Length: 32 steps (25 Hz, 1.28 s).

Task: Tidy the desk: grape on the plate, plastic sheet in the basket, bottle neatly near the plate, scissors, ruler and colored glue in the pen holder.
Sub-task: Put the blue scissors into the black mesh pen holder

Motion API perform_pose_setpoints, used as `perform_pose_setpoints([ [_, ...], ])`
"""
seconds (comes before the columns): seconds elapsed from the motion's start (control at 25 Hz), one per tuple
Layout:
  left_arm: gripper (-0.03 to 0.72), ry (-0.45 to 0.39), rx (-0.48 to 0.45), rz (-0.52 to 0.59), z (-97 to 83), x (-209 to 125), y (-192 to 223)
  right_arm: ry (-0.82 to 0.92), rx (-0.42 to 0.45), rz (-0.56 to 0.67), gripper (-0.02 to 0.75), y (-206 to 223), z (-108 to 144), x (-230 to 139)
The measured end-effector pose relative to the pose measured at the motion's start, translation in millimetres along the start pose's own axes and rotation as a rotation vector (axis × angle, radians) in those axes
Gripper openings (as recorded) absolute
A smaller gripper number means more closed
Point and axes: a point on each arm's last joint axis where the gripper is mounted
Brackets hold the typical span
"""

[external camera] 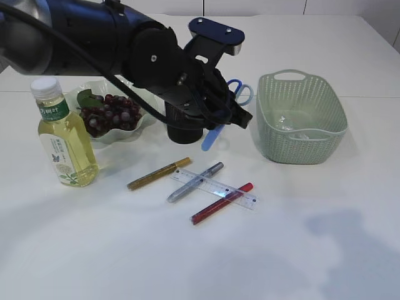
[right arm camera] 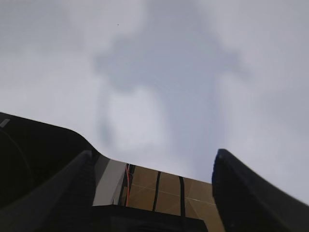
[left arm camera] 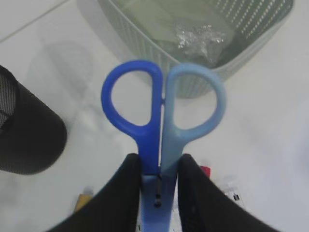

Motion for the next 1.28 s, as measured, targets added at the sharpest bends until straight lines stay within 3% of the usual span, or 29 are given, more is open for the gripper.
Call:
perform_pose_setpoints([
  [0.64, 0.174, -0.086, 0.095, -0.426, 72.3, 34, -10, -0.006, -0.017, -0.003, 0.583, 0, -2, 0],
  [0.92, 0.174, -0.087, 0.110, -0.599, 84.3, 45, -17, -0.010, -0.027, -0.005, 0.583, 0, -2, 0],
  [1.28, 0.174, -0.095, 0.124, -0.607, 95.6, 35, 4, -0.019, -0.048, -0.009, 0.583, 0, -4, 1],
])
Point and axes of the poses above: a point on each arm's last joint axis where the gripper is mounted, y pointing out along that axis toward the gripper, z along the wrist's bending axis when the last joint is at zero, x = y × z, and after that the axes turned 1 degree about y, right-handed
